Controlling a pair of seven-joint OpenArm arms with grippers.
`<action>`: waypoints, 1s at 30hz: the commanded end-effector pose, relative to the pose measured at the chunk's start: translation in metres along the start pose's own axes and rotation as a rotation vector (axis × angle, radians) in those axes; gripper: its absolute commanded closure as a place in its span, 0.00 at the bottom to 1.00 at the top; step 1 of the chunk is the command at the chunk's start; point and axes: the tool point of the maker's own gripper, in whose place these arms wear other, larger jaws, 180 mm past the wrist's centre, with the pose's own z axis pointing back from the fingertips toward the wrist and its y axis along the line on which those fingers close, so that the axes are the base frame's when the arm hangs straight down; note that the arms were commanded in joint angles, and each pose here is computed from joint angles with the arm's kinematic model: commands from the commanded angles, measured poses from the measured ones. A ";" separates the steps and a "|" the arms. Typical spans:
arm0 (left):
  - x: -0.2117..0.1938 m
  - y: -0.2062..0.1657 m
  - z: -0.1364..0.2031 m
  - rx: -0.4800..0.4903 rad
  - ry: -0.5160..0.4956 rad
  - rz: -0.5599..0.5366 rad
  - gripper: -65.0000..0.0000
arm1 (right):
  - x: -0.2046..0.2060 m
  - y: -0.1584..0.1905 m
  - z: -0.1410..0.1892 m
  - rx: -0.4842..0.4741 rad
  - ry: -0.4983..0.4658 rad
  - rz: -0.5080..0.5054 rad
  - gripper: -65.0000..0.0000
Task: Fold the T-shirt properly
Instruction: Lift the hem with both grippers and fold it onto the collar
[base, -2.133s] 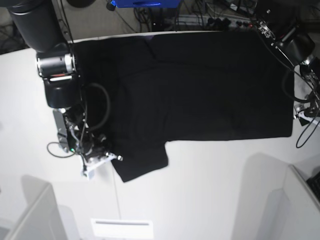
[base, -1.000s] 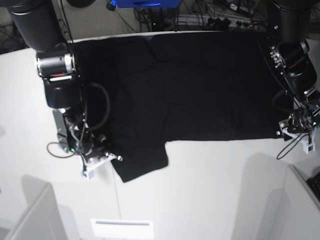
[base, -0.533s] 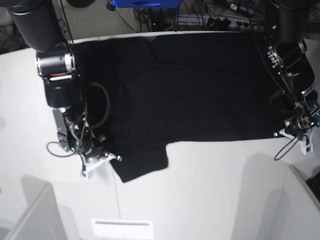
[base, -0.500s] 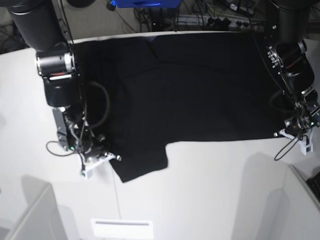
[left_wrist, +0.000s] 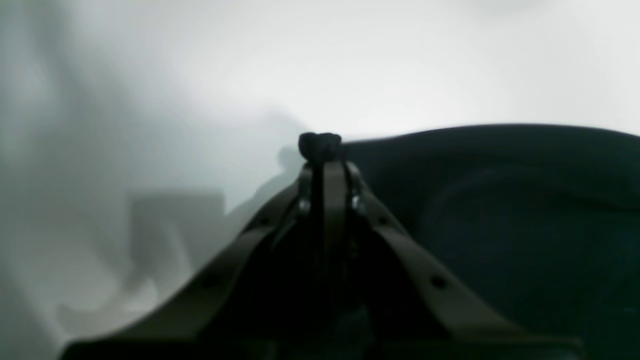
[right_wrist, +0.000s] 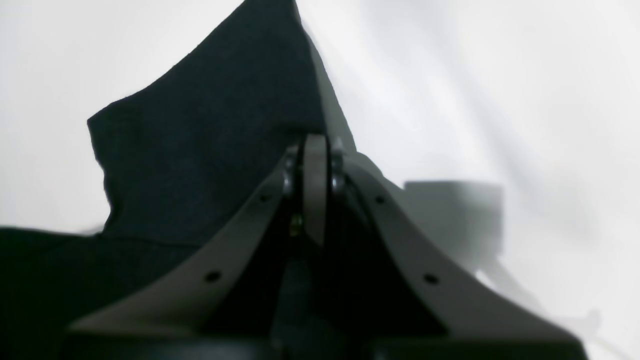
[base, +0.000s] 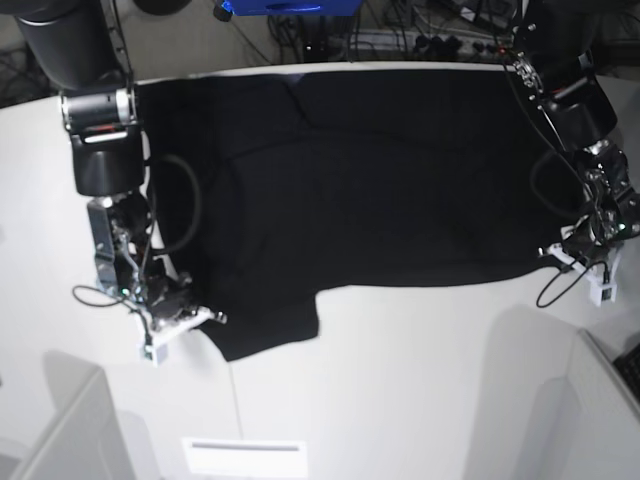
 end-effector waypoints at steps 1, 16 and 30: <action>0.024 0.008 0.014 0.025 -0.059 -0.027 1.00 | 0.031 0.006 0.009 0.020 -0.083 0.014 1.00; 0.013 -0.013 0.057 -0.009 -0.097 -0.123 1.00 | 0.017 -0.011 0.060 0.044 -0.082 -0.071 1.00; -0.004 0.002 0.102 0.078 -0.064 -0.187 1.00 | -0.013 -0.016 0.098 0.044 -0.074 -0.073 1.00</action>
